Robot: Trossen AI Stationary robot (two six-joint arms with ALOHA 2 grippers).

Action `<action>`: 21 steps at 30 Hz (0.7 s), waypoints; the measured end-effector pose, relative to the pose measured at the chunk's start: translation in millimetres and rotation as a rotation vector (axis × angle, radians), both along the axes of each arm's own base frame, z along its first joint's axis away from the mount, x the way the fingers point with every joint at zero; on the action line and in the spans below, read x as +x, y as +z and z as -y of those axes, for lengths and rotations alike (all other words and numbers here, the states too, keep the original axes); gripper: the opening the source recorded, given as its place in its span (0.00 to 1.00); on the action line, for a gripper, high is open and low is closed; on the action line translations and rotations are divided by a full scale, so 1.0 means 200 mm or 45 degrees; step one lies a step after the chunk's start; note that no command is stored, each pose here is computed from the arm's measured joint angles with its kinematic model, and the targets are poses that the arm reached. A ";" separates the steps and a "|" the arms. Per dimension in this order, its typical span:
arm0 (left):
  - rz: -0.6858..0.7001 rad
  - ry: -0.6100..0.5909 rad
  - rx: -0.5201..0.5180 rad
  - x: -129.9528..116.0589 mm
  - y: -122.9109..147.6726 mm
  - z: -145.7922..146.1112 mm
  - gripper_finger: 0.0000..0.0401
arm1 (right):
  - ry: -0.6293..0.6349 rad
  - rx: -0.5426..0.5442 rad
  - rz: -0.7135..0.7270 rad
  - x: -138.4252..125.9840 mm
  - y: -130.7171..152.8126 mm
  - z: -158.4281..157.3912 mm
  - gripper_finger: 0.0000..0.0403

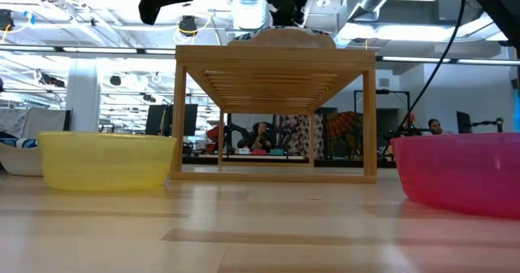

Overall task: Place and stack bowls onto a shelf
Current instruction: Stack the violet bowl on top of the blue bowl on the shelf

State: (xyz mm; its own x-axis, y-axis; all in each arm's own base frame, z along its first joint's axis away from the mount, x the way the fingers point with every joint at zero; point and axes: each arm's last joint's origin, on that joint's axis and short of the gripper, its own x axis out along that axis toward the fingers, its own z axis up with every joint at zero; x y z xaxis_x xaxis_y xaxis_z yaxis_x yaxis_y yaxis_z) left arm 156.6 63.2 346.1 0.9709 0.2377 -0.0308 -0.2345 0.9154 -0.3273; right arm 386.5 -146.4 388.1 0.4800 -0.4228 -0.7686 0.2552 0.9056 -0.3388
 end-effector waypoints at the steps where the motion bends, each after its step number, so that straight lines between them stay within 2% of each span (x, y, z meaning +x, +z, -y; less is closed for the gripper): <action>1: 0.000 0.000 0.000 0.00 0.00 0.00 0.43 | 0.000 0.001 -0.002 0.00 0.00 0.00 0.12; 6: 0.003 0.000 -0.011 0.00 0.00 0.00 0.43 | 0.007 0.010 -0.039 0.01 -0.05 0.00 0.15; 15: 0.003 0.000 -0.011 0.00 0.00 0.00 0.43 | -0.003 0.010 -0.027 0.01 -0.04 0.01 0.17; 18: 0.003 0.001 -0.011 0.00 0.00 0.00 0.43 | -0.043 0.031 -0.010 0.00 -0.04 0.03 0.24; 21: 0.003 0.001 -0.011 0.00 0.00 0.00 0.43 | -0.072 0.043 0.007 0.00 -0.04 0.04 0.34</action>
